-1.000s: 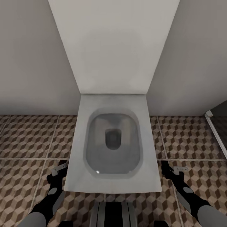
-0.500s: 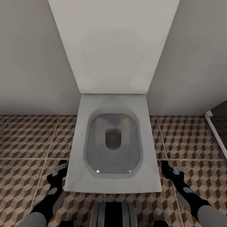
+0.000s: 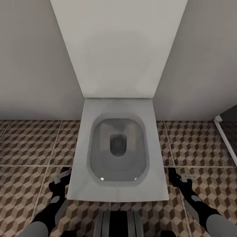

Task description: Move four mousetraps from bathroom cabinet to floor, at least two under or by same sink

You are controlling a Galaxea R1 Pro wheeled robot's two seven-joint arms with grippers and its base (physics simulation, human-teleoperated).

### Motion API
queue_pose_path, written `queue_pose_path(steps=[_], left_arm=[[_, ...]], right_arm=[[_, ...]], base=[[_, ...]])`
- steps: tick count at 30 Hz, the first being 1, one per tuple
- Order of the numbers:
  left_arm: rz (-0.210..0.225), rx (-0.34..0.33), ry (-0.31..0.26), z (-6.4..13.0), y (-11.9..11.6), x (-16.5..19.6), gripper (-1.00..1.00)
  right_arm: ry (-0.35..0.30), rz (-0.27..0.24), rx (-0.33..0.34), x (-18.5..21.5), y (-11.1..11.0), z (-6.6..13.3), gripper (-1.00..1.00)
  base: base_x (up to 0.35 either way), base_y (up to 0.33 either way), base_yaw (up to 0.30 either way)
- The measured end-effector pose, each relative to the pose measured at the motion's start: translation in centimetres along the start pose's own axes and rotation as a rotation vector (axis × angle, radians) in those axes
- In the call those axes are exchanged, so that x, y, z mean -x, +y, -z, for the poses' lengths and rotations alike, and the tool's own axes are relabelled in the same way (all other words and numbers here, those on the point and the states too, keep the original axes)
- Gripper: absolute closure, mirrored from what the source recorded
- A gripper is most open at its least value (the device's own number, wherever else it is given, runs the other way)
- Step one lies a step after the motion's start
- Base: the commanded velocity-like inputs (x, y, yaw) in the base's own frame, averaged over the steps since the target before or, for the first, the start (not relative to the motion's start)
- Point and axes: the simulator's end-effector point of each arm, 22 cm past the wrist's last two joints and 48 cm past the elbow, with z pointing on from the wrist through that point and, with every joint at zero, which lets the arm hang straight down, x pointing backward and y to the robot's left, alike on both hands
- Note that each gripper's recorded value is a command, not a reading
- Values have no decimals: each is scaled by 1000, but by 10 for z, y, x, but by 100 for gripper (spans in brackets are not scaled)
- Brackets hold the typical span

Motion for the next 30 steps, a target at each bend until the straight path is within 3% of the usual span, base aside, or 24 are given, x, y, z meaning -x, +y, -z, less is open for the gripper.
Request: queue_pose_path(steps=[30], left_arm=[[-4, 10, 5, -2, 5, -4, 100]], right_arm=[[12, 2, -7, -6, -1, -1, 100]], base=[[0, 0, 0]])
